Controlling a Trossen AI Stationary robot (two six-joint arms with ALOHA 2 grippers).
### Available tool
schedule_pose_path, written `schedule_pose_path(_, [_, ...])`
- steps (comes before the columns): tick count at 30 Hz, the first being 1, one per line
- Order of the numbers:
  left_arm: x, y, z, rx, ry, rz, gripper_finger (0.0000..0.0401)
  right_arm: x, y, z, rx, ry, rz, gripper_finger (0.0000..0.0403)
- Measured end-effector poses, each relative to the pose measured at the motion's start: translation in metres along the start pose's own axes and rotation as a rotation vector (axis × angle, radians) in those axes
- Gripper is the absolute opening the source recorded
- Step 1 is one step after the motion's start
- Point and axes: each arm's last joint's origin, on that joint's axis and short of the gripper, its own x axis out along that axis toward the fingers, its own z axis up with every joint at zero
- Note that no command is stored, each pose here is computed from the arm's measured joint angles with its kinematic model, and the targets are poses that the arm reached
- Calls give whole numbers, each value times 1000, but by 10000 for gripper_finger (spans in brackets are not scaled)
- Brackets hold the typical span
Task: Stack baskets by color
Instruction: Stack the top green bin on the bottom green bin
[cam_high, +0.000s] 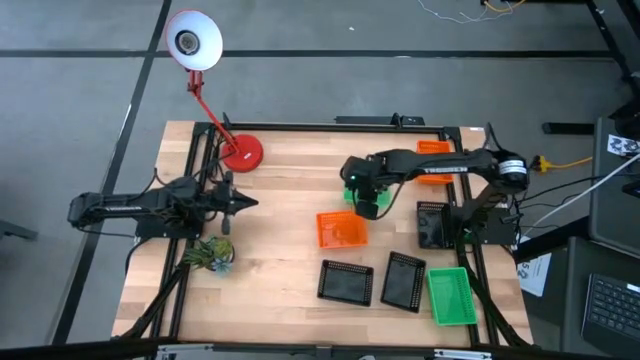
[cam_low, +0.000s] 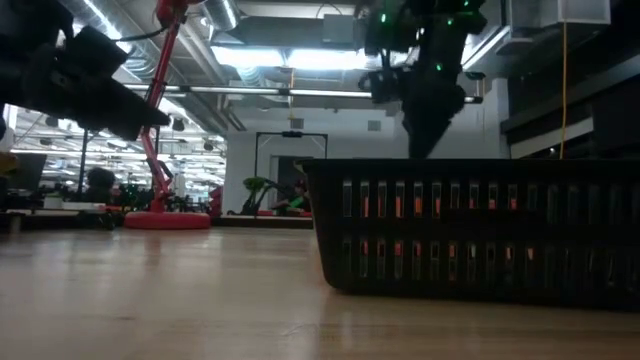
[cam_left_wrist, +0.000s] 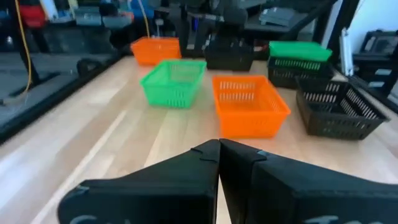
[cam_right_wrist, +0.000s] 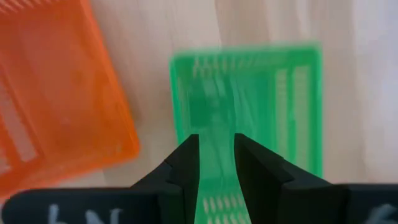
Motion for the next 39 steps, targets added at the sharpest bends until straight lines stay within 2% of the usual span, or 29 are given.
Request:
schedule_pose_path(9, [4, 0, -5, -1, 65, 10, 0, 0, 11, -16, 0, 156, 2, 100])
schedule_pose_path(13, [4, 0, -5, 4, 63, 11, 0, 12, 15, -29, -17, 210, -2, 100])
schedule_pose_path(18, [4, 0, -5, 4, 63, 11, 0, 26, 22, -36, -32, 193, 3, 100])
schedule_pose_path(25, [4, 1, -5, 3, 64, 19, 0, 27, 23, -30, -55, 119, -17, 100])
schedule_pose_path(33, [4, 1, -6, 0, 64, 19, 0, 28, 21, -28, -71, 105, -17, 100])
schedule_pose_path(39, [4, 1, -6, -1, 64, 19, 0, 41, 23, -24, -80, 109, -17, 100])
